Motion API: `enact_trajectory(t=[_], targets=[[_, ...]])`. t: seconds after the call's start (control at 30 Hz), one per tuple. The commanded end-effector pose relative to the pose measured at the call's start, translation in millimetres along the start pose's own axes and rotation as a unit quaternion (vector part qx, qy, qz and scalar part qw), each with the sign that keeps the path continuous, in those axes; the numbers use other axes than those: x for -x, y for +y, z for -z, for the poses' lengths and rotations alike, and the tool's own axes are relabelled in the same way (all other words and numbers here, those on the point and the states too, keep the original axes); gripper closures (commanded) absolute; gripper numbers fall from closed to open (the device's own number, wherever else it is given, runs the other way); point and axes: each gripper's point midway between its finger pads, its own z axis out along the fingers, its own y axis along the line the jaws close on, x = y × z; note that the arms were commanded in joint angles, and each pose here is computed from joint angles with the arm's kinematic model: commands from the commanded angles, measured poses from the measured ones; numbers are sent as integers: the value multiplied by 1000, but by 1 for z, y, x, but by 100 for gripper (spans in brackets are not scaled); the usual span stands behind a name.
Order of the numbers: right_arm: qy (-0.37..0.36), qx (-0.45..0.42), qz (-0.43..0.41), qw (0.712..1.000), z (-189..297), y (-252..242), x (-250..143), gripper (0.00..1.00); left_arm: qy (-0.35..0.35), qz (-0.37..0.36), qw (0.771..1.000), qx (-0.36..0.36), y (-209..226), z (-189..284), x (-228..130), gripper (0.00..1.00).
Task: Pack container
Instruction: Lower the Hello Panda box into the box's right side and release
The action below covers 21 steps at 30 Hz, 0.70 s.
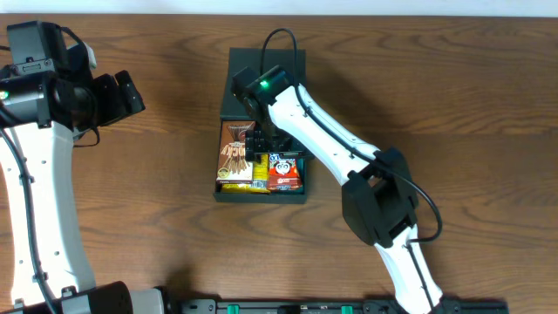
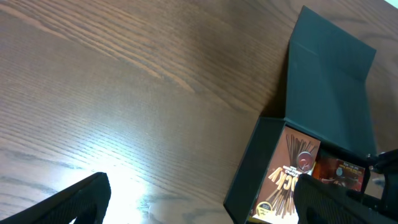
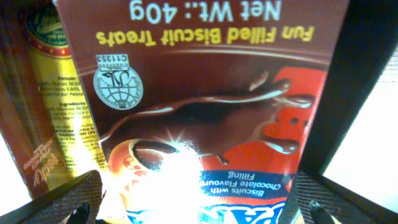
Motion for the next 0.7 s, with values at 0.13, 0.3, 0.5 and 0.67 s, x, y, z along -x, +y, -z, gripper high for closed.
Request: enact_trajectory(t=[0.13, 0.3, 0.5, 0.67], targets=[[-65, 34, 56, 996, 52, -2, 19, 1, 9, -8, 1000, 1, 2, -4, -3, 5], [-122, 73, 82, 986, 101, -6, 29, 22, 9, -8, 1000, 1, 2, -4, -3, 5], [-103, 119, 195, 968, 90, 6, 26, 99, 11, -7, 1000, 1, 2, -4, -4, 5], [-34, 201, 224, 953, 44, 18, 15, 99, 16, -7, 1000, 2, 3, -4, -7, 4]])
